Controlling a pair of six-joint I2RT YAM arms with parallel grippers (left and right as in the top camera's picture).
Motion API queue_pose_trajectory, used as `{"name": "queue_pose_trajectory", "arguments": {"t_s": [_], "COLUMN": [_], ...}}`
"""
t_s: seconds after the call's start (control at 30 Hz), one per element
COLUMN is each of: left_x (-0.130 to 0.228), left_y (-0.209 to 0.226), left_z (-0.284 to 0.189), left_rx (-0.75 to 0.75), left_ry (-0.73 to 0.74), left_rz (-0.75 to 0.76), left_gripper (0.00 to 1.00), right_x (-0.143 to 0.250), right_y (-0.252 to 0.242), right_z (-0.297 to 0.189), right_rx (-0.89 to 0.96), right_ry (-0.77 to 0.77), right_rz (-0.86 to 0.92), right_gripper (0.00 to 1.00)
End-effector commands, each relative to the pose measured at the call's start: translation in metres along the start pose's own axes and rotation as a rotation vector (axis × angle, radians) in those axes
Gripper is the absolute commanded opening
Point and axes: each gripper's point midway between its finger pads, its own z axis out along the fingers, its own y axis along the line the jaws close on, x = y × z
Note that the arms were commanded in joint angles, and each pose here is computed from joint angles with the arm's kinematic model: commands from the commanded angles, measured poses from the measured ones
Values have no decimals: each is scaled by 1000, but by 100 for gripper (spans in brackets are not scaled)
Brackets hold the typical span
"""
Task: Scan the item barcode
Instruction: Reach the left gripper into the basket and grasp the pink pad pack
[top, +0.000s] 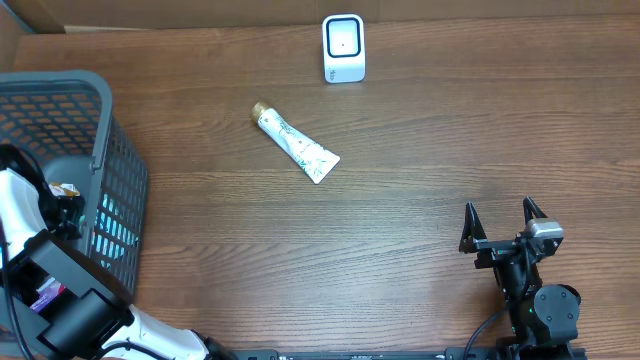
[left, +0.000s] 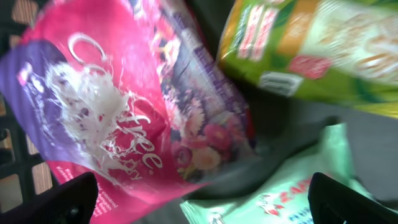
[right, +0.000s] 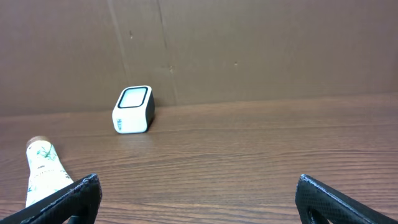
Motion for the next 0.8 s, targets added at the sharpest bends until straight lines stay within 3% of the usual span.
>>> {"name": "queue_pose_trajectory", "arguments": {"t_s": [0.0, 0.43, 0.77], "left_x": [-15, -21, -10], "left_y": [-6, 4, -1], "left_z": [-12, -1, 36], "left_rx": [20, -65, -139], "left_ry": [-30, -63, 6], "left_rz": [6, 17, 56], "left_gripper": [100, 98, 100], "right_x": [2, 2, 2], "right_y": [2, 2, 2], "right_z": [0, 0, 0], "right_rx": [-10, -10, -10], "right_ry": [-3, -3, -3], "right_rz": [8, 8, 8], "right_gripper": [100, 100, 100]}}
